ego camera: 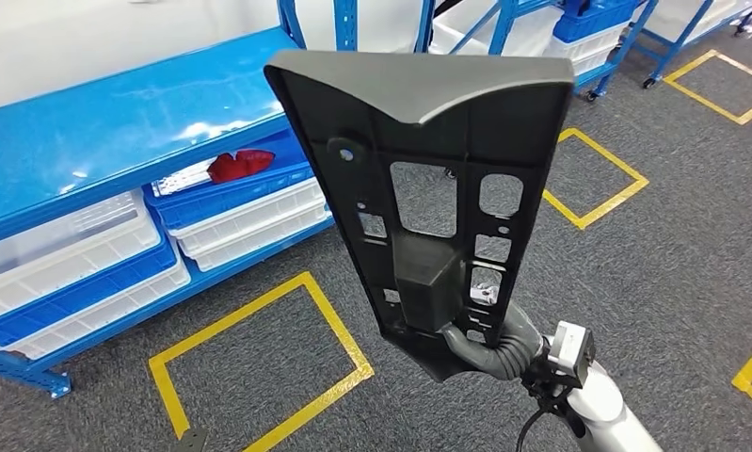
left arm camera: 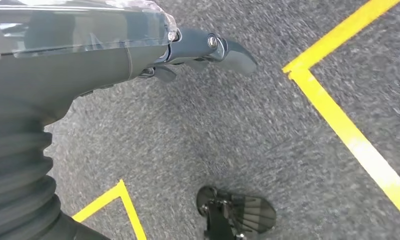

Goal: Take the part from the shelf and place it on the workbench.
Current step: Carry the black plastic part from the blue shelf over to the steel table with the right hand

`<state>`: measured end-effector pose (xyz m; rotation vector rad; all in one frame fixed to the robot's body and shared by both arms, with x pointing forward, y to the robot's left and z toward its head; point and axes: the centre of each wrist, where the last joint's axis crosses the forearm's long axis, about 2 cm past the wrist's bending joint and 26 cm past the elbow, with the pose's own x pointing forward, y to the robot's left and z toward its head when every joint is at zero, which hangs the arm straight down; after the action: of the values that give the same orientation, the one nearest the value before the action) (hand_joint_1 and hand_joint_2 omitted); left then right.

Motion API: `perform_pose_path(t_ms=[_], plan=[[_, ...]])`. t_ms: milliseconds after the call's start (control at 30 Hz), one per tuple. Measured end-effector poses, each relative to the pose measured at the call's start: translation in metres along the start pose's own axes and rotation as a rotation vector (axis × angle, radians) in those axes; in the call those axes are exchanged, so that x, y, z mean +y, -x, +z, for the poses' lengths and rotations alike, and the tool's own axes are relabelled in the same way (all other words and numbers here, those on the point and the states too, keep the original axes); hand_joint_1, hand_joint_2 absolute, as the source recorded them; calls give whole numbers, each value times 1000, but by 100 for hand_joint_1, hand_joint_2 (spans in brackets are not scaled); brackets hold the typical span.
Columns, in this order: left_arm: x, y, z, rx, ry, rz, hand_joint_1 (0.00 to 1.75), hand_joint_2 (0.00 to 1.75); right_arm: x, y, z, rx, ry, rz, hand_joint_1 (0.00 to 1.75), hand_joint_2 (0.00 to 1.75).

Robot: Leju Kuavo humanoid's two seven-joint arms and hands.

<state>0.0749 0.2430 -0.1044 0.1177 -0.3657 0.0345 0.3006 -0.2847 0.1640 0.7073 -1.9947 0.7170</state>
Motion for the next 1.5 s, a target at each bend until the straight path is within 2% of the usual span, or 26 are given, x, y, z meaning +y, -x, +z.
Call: perform_pose_path(t_ms=[133,333,733,933,1167,1500], plan=[[2,14,3,18,-13,36,0,175,11,-1,-8,-44,11,-26,155,175],[0,17,4,11,-4,37,0,175,21,-16,-9,-134,59,-11,155,175],[-3,25,6,37,27,-24,0,175,59,-56,54,-167,232,104,155,175],[-5,23,6,33,32,-15,0,175,70,-71,72,-151,298,159,155,175],[-7,23,7,37,28,3,0,175,70,-75,71,-138,370,229,155,175],[-13,15,6,23,29,8,0,175,51,-80,64,-157,483,318,155,175]])
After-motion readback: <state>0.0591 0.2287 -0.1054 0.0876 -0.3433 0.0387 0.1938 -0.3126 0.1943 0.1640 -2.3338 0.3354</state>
